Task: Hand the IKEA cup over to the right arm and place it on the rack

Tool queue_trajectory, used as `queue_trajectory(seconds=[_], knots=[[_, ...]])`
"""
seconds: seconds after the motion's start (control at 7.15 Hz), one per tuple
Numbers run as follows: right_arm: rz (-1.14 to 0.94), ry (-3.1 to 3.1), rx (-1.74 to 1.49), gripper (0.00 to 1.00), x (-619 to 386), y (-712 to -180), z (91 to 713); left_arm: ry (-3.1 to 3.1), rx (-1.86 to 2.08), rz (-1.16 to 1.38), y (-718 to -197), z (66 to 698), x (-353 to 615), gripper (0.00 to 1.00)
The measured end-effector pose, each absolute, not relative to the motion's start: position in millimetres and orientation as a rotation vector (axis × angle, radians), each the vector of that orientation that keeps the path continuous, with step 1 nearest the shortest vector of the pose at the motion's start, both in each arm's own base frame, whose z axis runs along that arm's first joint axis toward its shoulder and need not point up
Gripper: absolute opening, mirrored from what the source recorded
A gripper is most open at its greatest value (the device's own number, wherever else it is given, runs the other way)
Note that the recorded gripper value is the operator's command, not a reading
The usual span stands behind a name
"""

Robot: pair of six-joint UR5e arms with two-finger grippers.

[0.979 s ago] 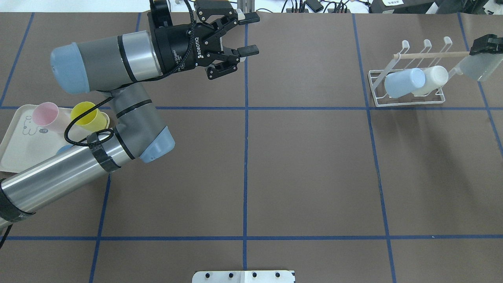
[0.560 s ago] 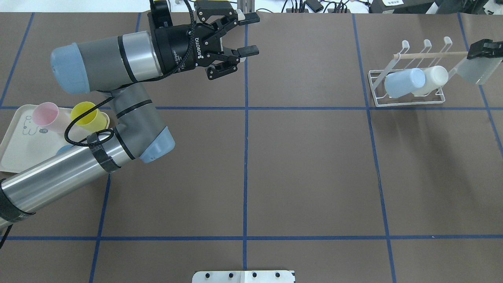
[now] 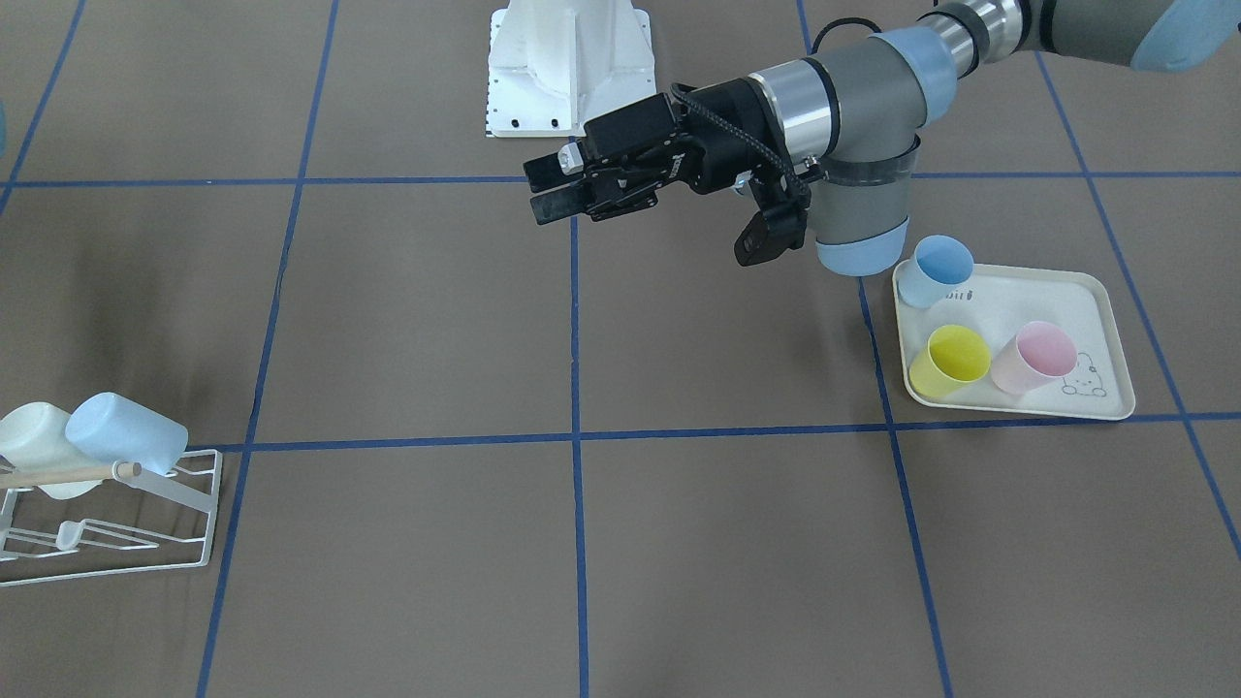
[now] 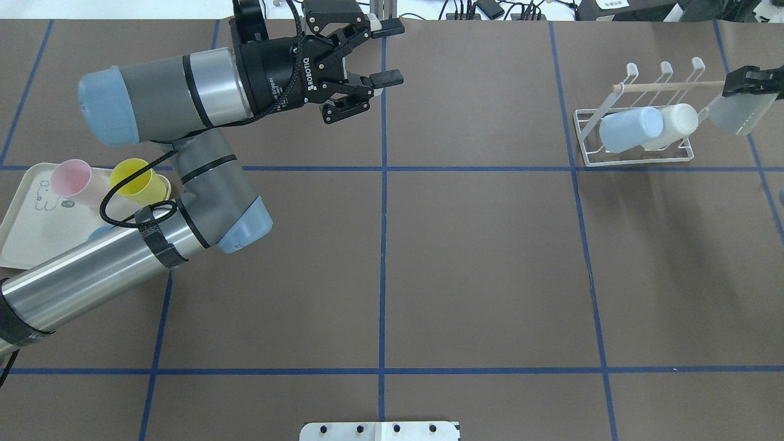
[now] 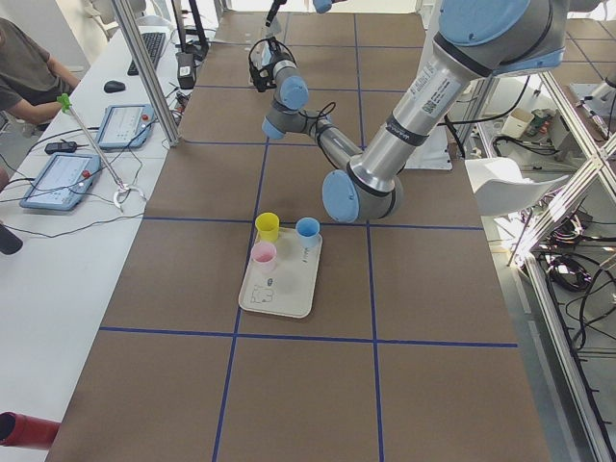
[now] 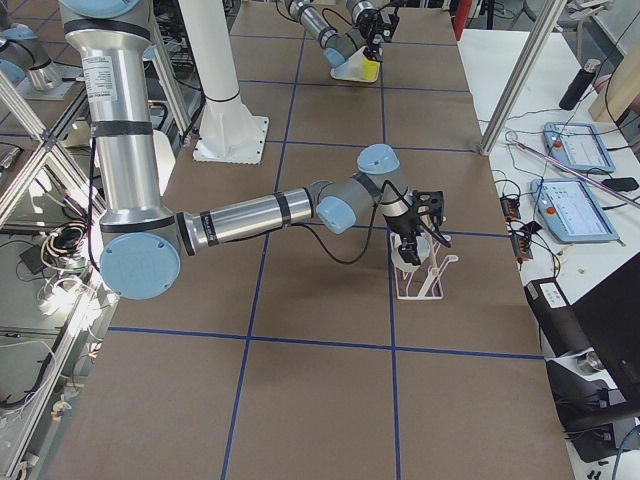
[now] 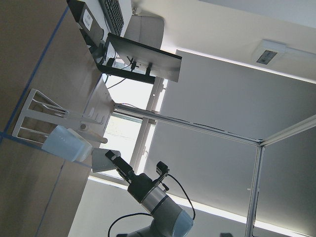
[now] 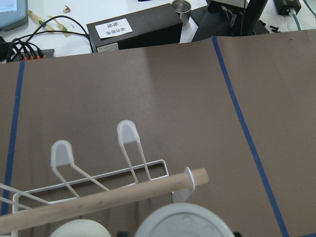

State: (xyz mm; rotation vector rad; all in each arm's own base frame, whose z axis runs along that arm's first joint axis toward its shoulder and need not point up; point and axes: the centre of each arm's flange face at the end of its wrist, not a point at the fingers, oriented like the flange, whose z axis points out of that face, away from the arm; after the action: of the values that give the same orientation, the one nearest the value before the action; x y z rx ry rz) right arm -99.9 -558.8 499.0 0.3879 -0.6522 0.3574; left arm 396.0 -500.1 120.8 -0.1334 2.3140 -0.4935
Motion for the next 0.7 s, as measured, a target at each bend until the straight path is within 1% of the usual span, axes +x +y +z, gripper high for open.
queue_trajectory(seconds=[0.7], knots=[[0.351, -0.625, 0.423, 0.0, -112, -570, 491, 2.314, -0.135, -0.493, -500, 121, 397, 0.69]])
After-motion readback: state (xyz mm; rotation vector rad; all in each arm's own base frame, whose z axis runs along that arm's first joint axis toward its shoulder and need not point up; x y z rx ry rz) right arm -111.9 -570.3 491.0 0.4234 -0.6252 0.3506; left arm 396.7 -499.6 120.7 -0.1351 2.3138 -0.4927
